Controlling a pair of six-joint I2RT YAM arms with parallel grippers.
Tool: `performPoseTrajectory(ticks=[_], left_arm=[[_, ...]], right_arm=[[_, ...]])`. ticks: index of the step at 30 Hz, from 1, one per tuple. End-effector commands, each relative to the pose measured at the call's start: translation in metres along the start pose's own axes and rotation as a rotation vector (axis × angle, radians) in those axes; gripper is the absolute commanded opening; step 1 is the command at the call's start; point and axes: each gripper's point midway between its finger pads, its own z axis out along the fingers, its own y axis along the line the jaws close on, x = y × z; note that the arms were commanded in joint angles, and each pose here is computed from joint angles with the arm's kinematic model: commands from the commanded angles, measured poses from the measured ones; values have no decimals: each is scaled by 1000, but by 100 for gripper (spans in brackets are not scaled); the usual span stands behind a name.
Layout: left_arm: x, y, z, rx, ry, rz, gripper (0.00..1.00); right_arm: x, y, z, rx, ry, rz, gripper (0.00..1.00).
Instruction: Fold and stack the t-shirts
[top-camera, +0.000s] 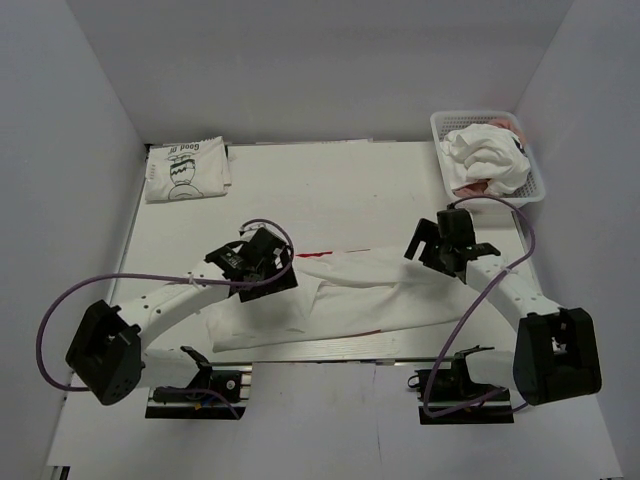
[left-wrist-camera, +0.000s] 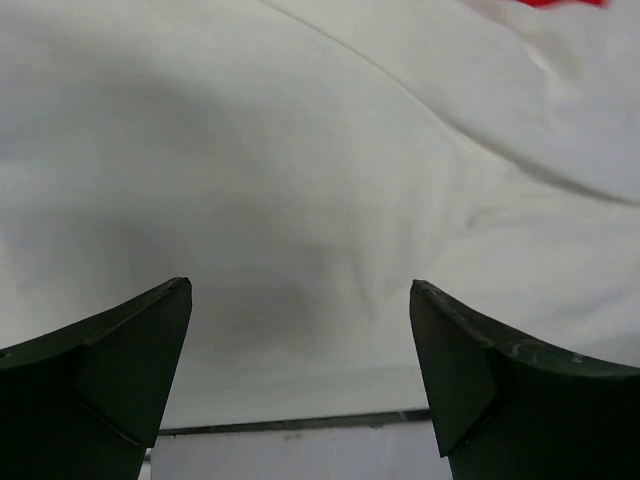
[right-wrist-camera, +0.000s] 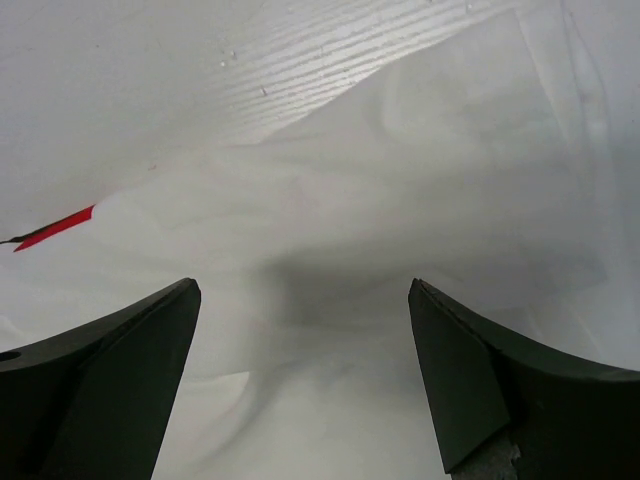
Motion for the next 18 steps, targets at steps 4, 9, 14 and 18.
performPoseTrajectory(ticks=[4, 9, 14, 18], left_arm=[[8, 60, 36, -237, 55, -137, 99], [5, 83, 71, -331, 116, -215, 99], [-9, 79, 131, -347, 213, -201, 99], [-117, 34, 170, -259, 86, -169, 99]], right_arm=[[-1, 23, 22, -97, 58, -61, 90], [28, 19, 35, -99, 158, -27, 90], [68, 8, 28, -105, 235, -11, 90], [115, 8, 5, -158, 330, -50, 90]])
